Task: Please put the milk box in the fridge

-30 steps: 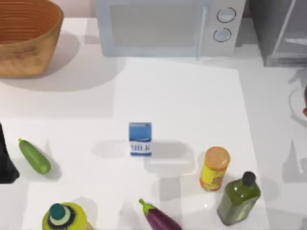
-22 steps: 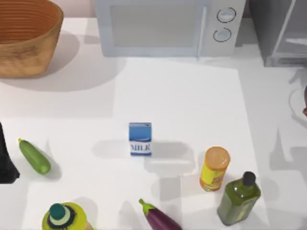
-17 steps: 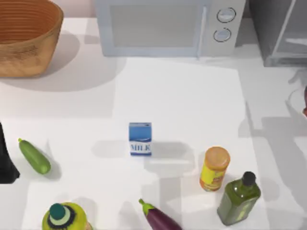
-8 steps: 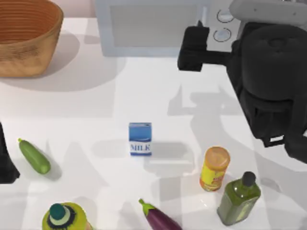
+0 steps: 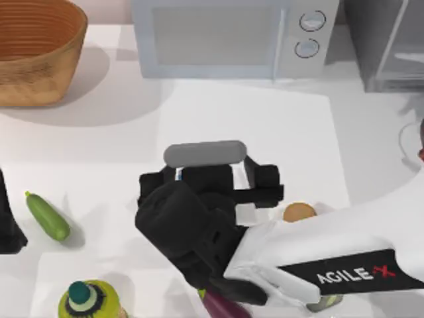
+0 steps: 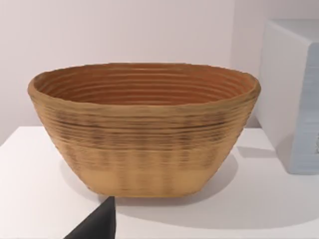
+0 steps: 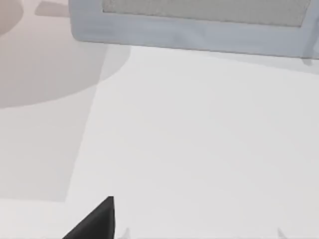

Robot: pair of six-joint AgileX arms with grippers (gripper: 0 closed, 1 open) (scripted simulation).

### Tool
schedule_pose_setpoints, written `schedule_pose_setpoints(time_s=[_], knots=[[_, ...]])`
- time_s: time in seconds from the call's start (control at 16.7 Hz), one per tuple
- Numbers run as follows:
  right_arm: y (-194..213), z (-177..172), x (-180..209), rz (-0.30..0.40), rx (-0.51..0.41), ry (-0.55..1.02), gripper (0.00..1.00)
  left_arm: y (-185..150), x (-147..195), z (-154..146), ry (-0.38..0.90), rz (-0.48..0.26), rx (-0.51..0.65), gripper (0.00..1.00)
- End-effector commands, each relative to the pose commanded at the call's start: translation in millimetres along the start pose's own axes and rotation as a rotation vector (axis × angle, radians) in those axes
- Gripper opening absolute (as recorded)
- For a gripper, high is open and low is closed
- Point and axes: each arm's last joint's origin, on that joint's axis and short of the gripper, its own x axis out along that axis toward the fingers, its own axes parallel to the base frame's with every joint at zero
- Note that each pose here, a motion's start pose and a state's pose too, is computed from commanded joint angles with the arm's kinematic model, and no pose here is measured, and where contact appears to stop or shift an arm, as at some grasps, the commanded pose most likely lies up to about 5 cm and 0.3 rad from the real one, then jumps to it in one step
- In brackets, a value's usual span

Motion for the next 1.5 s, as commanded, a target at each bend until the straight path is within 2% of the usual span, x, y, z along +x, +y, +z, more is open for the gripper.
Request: schedule_pose_setpoints(time_s=[0.18, 0.36, 0.84, 1.08, 1.5], knots=[[18, -47, 1, -0.013, -0.005, -0.002, 1.0, 0, 0, 0, 0.0, 0.0, 0.0, 1.0], [26, -66, 0, -0.02, 0.054, -0.028, 1.0, 0, 0, 0, 0.0, 0.0, 0.0, 1.0], [26, -62, 4, -0.022, 0.067, -0.033, 1.0, 0, 0, 0, 0.0, 0.0, 0.0, 1.0], [24, -49, 27, -0.022, 0.069, -0.035, 1.0, 0, 0, 0, 0.0, 0.0, 0.0, 1.0], [26, -65, 50, -0.022, 0.067, -0.034, 1.0, 0, 0, 0, 0.0, 0.0, 0.0, 1.0]])
